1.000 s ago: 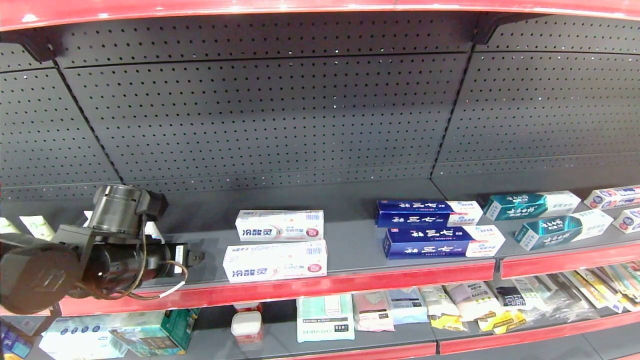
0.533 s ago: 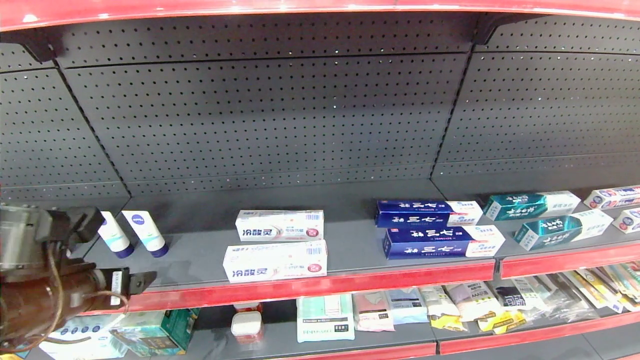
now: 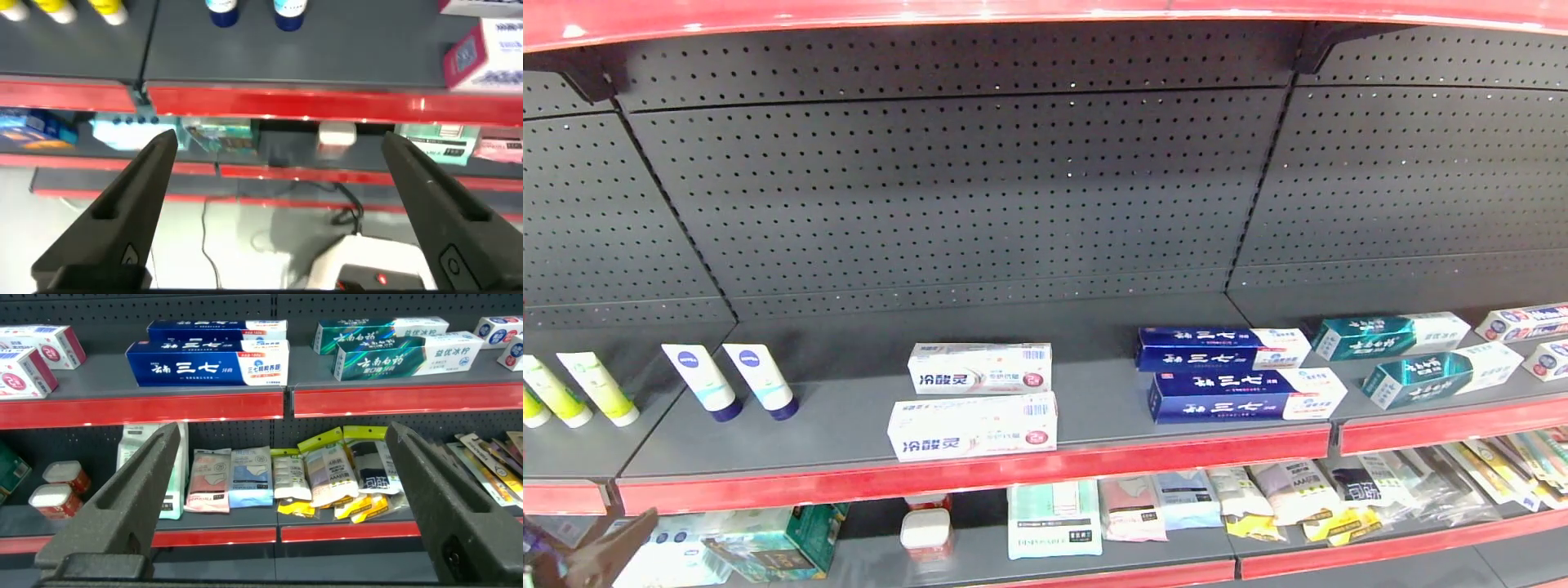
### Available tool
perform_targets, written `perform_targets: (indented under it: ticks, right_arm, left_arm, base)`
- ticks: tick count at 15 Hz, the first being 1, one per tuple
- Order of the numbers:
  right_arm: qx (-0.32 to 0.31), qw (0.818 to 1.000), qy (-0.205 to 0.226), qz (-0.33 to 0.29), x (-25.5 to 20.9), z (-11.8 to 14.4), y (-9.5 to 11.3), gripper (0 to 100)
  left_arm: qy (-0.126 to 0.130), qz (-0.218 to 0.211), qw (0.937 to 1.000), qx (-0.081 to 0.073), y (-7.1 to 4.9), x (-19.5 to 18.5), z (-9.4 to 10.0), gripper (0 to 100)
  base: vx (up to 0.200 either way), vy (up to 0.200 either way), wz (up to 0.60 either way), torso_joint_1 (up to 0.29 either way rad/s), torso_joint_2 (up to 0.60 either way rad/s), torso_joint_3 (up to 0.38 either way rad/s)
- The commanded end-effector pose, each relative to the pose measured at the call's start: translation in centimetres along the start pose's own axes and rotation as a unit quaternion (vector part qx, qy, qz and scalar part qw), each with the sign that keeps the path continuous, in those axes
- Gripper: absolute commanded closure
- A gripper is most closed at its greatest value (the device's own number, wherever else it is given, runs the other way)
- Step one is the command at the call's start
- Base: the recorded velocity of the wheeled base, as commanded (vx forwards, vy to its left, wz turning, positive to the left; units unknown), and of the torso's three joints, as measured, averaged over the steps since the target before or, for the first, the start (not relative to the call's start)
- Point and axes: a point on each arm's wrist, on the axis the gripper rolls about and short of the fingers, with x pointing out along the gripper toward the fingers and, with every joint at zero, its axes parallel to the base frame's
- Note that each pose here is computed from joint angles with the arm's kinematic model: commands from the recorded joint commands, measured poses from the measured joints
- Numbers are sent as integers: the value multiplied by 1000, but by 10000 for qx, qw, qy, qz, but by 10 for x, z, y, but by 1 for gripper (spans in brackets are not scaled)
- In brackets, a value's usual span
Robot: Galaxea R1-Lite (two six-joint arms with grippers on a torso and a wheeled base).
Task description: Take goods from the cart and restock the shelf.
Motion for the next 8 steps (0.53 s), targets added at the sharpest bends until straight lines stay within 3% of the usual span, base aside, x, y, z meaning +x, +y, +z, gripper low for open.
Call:
perform_targets:
  ticks: [1, 2, 6, 8]
  right_arm:
    - [-1, 10000, 1, 7, 0, 0, 0, 0]
    - [-1, 10000, 1, 7, 0, 0, 0, 0]
    - [-1, 10000, 1, 7, 0, 0, 0, 0]
    - [-1, 10000, 1, 0, 0, 0, 0, 0]
  left_arm:
    - [-1015, 52, 9948, 79, 0, -35, -48, 0]
    - [-1369, -5, 9906, 85, -1, -41, -60, 0]
    - [-1842, -64, 9828, 127, -3, -44, -95, 0]
    - [-1838, -18, 9830, -45, -3, -42, -96, 0]
  base:
    - [0, 0, 0, 0, 0, 0]
    - [0, 0, 0, 0, 0, 0]
    - [0, 0, 0, 0, 0, 0]
    - [0, 0, 0, 0, 0, 0]
